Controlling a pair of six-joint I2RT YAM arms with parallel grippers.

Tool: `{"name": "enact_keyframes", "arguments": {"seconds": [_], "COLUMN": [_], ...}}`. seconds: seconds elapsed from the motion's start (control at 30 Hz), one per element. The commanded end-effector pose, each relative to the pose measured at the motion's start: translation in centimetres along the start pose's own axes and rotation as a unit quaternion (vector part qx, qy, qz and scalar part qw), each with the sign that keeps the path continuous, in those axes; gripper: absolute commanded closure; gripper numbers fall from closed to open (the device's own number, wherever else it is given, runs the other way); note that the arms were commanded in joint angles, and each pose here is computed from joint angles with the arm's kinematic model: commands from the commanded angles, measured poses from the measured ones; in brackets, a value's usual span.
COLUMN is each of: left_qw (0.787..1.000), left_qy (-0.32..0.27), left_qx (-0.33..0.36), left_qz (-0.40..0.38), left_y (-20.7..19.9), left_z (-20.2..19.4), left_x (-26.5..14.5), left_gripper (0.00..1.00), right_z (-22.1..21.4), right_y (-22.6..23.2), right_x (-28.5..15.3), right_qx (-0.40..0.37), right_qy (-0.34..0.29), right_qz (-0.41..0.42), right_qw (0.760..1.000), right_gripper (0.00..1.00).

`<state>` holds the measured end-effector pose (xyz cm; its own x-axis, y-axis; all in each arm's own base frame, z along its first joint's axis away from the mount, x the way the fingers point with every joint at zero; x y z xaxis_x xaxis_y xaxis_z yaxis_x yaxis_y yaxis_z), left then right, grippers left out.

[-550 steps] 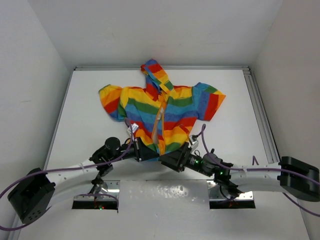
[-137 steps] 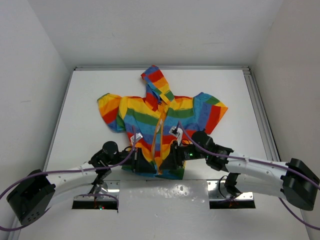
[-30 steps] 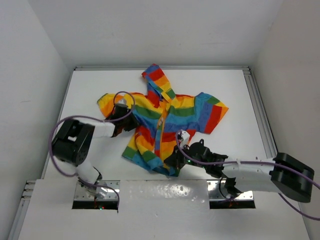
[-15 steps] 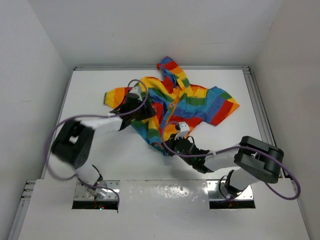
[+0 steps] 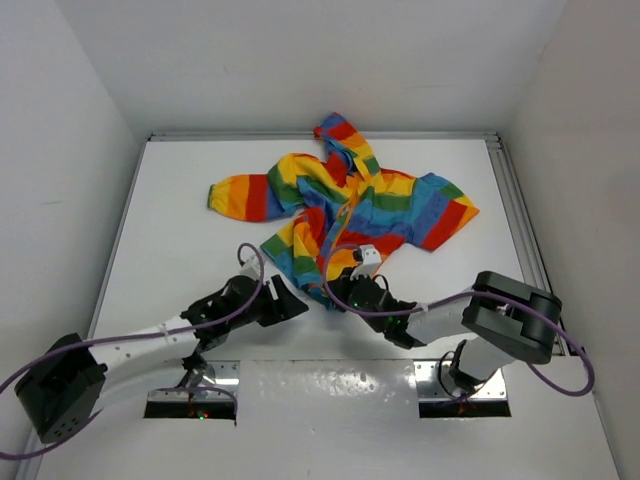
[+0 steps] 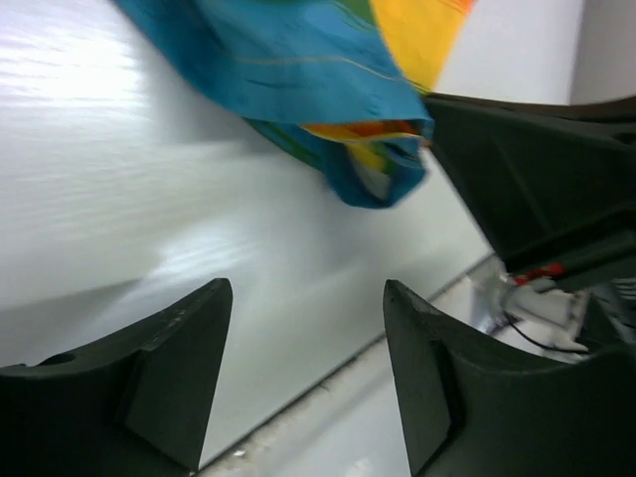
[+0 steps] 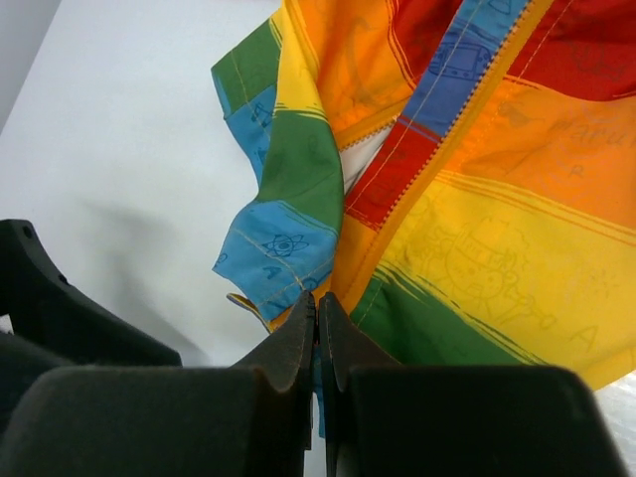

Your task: Zip up the jacket

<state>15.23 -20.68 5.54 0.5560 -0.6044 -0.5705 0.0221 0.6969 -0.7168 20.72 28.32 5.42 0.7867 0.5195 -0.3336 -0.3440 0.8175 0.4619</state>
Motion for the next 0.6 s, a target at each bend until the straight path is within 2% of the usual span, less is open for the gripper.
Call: {"name": "enact_keyframes", "arguments": {"seconds": [0.0,0.23,0.33,0.47,0.57], "left_qw": [0.995,0.987,0.988,0.989,0.988], "left_qy": [0.002,0.016,0.016,-0.008,-0.018], "left_qx": [-0.034,-0.055,-0.064,-0.066,-0.075], "left_qz": [-0.099,-0.147,-0.139,-0.129,-0.131], "left_y": [-5.3,-6.8,-6.6,-6.7,-6.9], "left_z": [0.3,-0.9,-1.0,0.0,0.3], "left_x": [0.2,1.2,1.7,2.3,2.4], "left_gripper": [0.39,0.38,0.39,0.41,0.49], "right_z": [1.1,0.1,-0.3,-0.7,-0.7], "right_y": [1.0,2.1,1.9,1.7,1.1], "right_x": [-0.3,-1.5,-1.8,-2.3,-2.6], "right_qx": [0.007,-0.019,-0.025,-0.023,-0.025], "right_qy": [-0.029,-0.009,-0.002,0.006,0.004], "right_qz": [0.008,0.024,0.025,0.032,0.025], "right_qw": [1.0,0.999,0.999,0.999,0.999], "right_gripper": [1.0,1.0,1.0,1.0,1.0]}}
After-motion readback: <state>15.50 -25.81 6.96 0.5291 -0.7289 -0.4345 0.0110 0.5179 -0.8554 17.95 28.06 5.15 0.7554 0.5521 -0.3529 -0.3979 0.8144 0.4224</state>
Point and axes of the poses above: each gripper's point midway between its finger pads, its own x axis out along the fingers, its own y axis along the line the jaws close on, z = x × y, the point moved 2 cm from there along -x, back along the fingers, and after that the axes turned 1 degree about -x, right-handed, at the moved point
